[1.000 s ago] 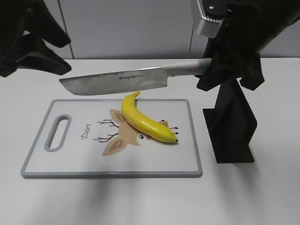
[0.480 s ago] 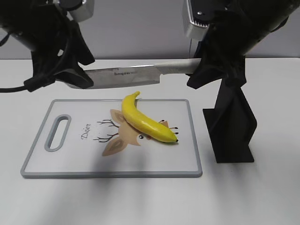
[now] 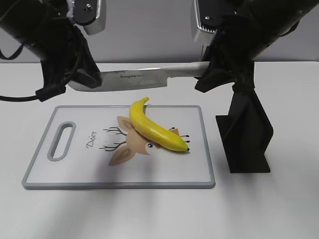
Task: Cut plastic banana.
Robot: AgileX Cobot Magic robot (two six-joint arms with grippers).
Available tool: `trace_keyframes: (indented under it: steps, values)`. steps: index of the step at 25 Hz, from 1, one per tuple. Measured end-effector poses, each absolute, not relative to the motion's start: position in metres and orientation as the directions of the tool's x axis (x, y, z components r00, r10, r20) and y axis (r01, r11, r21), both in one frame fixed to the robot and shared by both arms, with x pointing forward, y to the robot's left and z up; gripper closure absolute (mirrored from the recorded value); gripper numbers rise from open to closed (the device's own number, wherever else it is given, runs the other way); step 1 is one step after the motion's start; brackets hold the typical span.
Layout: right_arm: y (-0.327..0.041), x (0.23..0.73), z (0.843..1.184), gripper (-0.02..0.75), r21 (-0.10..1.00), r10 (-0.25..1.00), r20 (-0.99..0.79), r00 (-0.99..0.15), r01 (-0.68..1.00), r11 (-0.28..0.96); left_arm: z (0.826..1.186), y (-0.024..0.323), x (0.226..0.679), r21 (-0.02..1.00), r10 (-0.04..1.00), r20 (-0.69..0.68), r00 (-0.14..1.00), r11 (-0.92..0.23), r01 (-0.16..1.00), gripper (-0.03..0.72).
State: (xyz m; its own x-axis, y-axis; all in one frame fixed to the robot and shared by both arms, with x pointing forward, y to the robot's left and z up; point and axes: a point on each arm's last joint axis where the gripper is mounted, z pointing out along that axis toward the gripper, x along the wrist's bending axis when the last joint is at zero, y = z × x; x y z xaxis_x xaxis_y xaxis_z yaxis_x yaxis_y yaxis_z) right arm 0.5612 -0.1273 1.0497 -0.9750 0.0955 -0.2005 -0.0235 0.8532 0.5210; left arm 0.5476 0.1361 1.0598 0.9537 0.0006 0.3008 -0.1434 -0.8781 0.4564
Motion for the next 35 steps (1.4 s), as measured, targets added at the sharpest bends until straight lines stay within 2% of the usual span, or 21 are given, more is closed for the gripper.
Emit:
trace_keyframes:
  steps: [2,5,9,18,27,33,35]
  values:
    - [-0.127,0.563,1.05,0.555,0.524,0.103,-0.22,-0.97,-0.028,0.852,1.06,0.136,0.548,0.451,0.0,0.308,0.951,-0.88,-0.146,0.649]
    - [-0.127,0.566,1.048,0.555,0.523,0.108,-0.234,-0.966,-0.031,0.852,1.058,0.137,0.55,0.436,-0.005,0.321,0.947,-0.887,-0.153,0.69]
    - [-0.124,0.575,1.03,0.555,0.504,0.106,-0.214,-0.971,-0.017,0.864,1.053,0.137,0.553,0.422,-0.011,0.324,0.946,-0.893,-0.155,0.694]
    - [-0.122,0.6,0.976,0.555,0.387,0.072,-0.185,-0.98,-0.005,0.922,1.017,0.128,0.571,0.435,0.048,0.254,0.966,-0.898,-0.069,0.694]
    - [-0.122,0.613,0.96,0.554,0.314,0.043,-0.148,-0.988,-0.006,0.949,0.987,0.121,0.58,0.452,0.114,0.166,0.98,-0.892,0.027,0.694]
    - [-0.122,0.621,0.911,0.554,0.249,0.03,-0.074,-0.997,0.01,0.968,0.943,0.115,0.588,0.429,0.13,0.06,0.99,-0.899,0.092,0.691]
    - [-0.122,0.623,0.908,0.554,0.247,0.031,-0.08,-0.996,0.01,0.969,0.941,0.114,0.591,0.433,0.137,0.062,0.989,-0.896,0.097,0.69]
